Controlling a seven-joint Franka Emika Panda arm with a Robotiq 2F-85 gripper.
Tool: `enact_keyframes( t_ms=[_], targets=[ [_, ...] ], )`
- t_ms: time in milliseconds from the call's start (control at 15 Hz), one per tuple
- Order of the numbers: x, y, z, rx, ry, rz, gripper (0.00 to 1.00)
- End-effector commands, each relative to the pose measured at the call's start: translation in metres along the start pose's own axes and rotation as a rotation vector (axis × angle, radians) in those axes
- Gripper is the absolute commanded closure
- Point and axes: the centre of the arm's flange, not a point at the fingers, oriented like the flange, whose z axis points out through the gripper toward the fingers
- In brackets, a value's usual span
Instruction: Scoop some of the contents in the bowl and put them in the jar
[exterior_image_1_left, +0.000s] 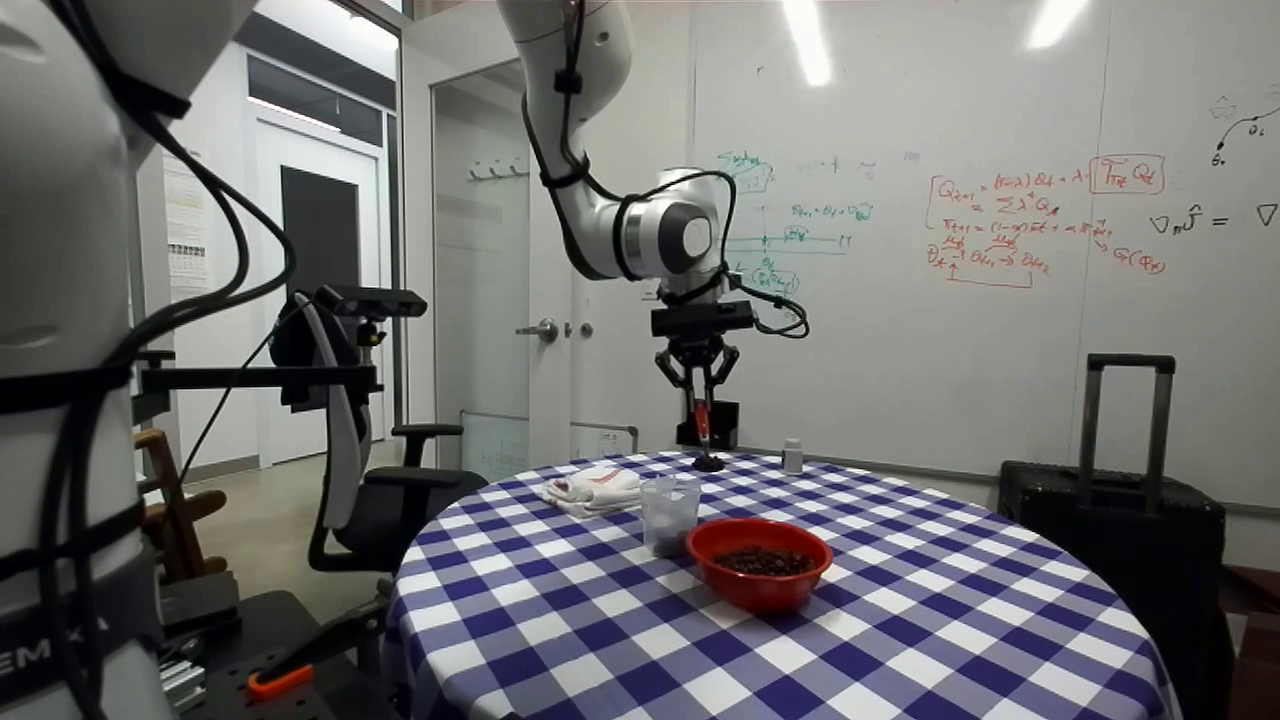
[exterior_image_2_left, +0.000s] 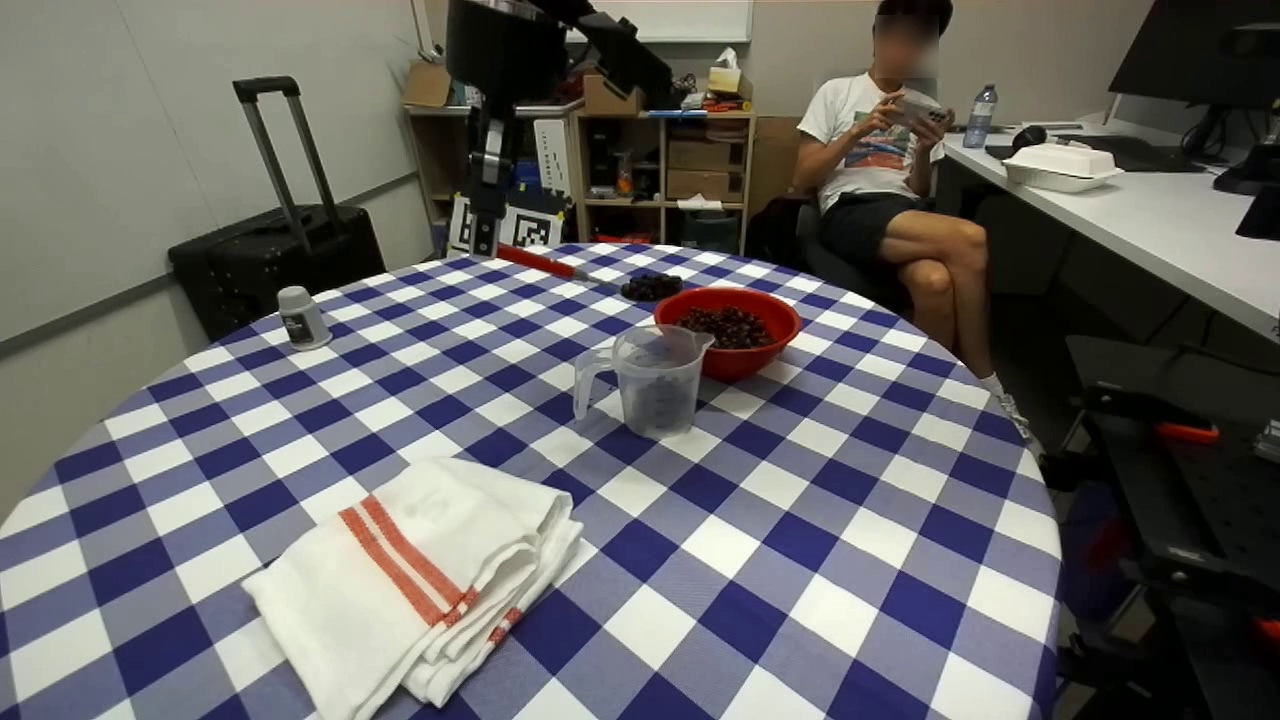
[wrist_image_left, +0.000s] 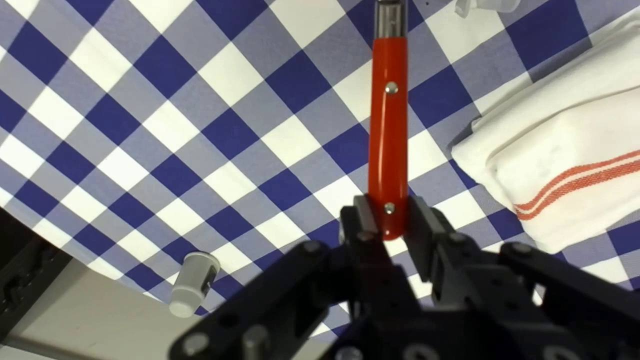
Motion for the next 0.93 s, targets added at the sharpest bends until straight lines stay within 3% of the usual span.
enact_keyframes(
  t_ms=[0,867],
  targets=[
    [0.0145,-0.0007,0.0074,0.025,-0.015,0.046,0.95],
    [0.0102,0.0076,0.0157,0.085,0.032,0.254,0.95]
  ],
)
